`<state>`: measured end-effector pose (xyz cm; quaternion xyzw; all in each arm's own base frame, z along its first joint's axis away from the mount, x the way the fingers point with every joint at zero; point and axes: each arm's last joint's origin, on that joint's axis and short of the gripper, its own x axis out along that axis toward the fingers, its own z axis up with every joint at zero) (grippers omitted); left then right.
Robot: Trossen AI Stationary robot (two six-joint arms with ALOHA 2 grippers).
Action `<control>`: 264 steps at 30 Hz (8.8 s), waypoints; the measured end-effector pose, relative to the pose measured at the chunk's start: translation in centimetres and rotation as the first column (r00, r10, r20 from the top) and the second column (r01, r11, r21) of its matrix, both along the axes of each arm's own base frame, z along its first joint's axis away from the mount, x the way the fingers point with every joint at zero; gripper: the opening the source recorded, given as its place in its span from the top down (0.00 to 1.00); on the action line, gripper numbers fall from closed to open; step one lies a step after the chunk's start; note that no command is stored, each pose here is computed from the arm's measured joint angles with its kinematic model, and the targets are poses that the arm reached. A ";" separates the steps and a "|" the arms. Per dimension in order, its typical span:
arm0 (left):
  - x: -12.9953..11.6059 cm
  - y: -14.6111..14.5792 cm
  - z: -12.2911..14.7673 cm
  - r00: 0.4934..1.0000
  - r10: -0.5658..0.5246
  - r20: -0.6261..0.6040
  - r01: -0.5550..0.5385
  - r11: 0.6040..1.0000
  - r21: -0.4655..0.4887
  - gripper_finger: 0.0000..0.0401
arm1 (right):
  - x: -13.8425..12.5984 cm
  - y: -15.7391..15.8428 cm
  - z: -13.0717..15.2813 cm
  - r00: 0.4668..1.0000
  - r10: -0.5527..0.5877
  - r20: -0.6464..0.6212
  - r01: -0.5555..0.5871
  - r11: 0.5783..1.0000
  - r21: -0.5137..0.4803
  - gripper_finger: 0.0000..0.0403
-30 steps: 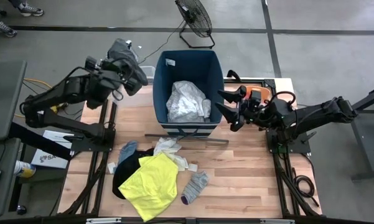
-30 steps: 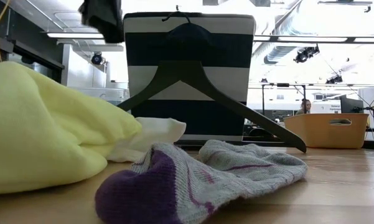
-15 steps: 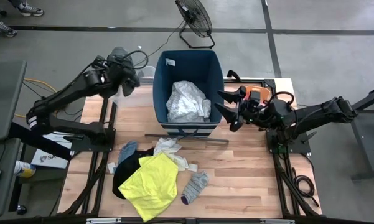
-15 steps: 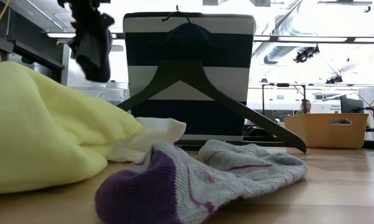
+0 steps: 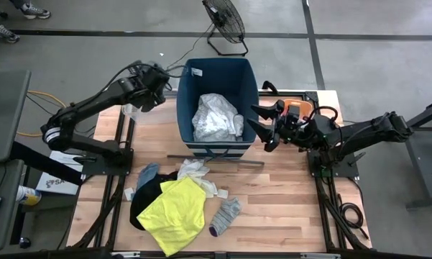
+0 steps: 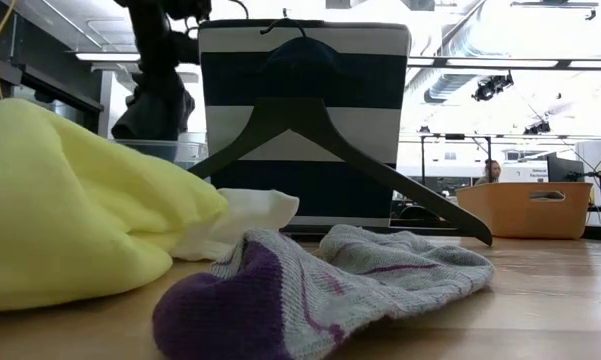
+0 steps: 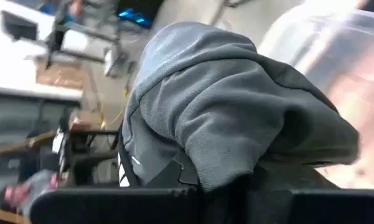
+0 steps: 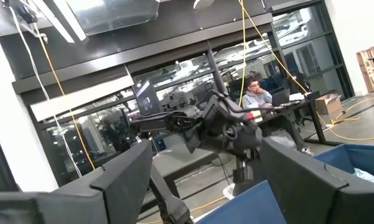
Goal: Pick & Place Cloths
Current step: Put the grey boxer into the transparent container, then put the grey sock into the orange bin
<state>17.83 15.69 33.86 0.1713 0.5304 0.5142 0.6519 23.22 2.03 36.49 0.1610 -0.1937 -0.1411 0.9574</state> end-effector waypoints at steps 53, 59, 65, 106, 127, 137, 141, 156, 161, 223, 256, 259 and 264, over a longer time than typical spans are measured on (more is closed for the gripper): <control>-3.5 4.1 -4.8 0.608 0.632 0.481 -0.318 0.748 -0.582 0.96 | 0.2 0.0 -0.5 0.999 0.017 -0.035 -0.016 0.999 0.039 0.28; -4.5 5.2 -6.2 0.536 0.669 0.514 -0.317 0.724 -0.612 0.96 | 0.2 0.0 -0.5 0.999 0.020 -0.035 -0.018 0.999 0.038 0.28; -4.6 5.4 -7.0 0.522 0.672 0.526 -0.337 0.728 -0.596 0.96 | 0.2 0.0 -0.5 0.999 0.020 -0.035 -0.019 0.999 0.038 0.28; -5.9 2.3 0.2 0.606 0.493 0.625 -0.081 0.819 -0.568 0.78 | 0.4 0.3 -0.8 0.992 0.112 -0.060 -0.109 0.992 0.058 0.28; -4.1 -8.8 3.7 0.632 0.124 0.765 0.406 0.787 -0.464 1.00 | -0.5 0.2 -0.2 0.991 0.124 -0.058 -0.123 0.992 0.017 0.28; -2.4 -13.7 3.6 0.646 -0.034 0.763 0.570 0.686 -0.453 1.00 | -0.4 0.3 -1.0 0.981 0.131 -0.145 -0.131 0.991 0.013 0.28; -2.3 -15.1 3.7 0.637 -0.042 0.769 0.568 0.701 -0.432 1.00 | -0.5 0.5 -1.3 0.960 0.202 -0.192 -0.206 0.979 0.001 0.28; -2.1 -19.1 2.6 0.592 -0.098 0.800 0.622 0.687 -0.376 1.00 | -0.8 5.1 -5.6 0.687 0.463 -0.560 -0.518 0.852 0.069 0.28; -2.0 -19.9 2.0 0.584 -0.118 0.803 0.642 0.672 -0.368 1.00 | -0.2 7.3 -7.3 0.622 0.470 -0.627 -0.545 0.834 0.084 0.28; -2.4 -21.0 1.2 0.604 -0.242 0.760 0.702 0.613 -0.362 1.00 | 6.0 15.5 -26.7 0.362 0.308 -0.880 -0.466 0.877 0.116 0.32; -2.1 -21.2 2.5 0.470 -0.395 0.789 0.821 0.525 -0.226 1.00 | 3.1 13.3 -15.6 0.647 0.425 -0.633 -0.158 0.887 0.434 0.98; -2.5 -21.2 3.2 0.391 -0.435 0.811 0.869 0.464 -0.170 1.00 | 1.8 12.2 -12.8 0.725 0.369 -0.581 -0.124 0.901 0.417 0.98; -4.0 -20.6 4.4 0.295 -0.460 0.838 0.902 0.424 -0.085 1.00 | -0.9 10.5 -9.0 0.827 0.258 -0.499 -0.052 0.920 0.389 0.99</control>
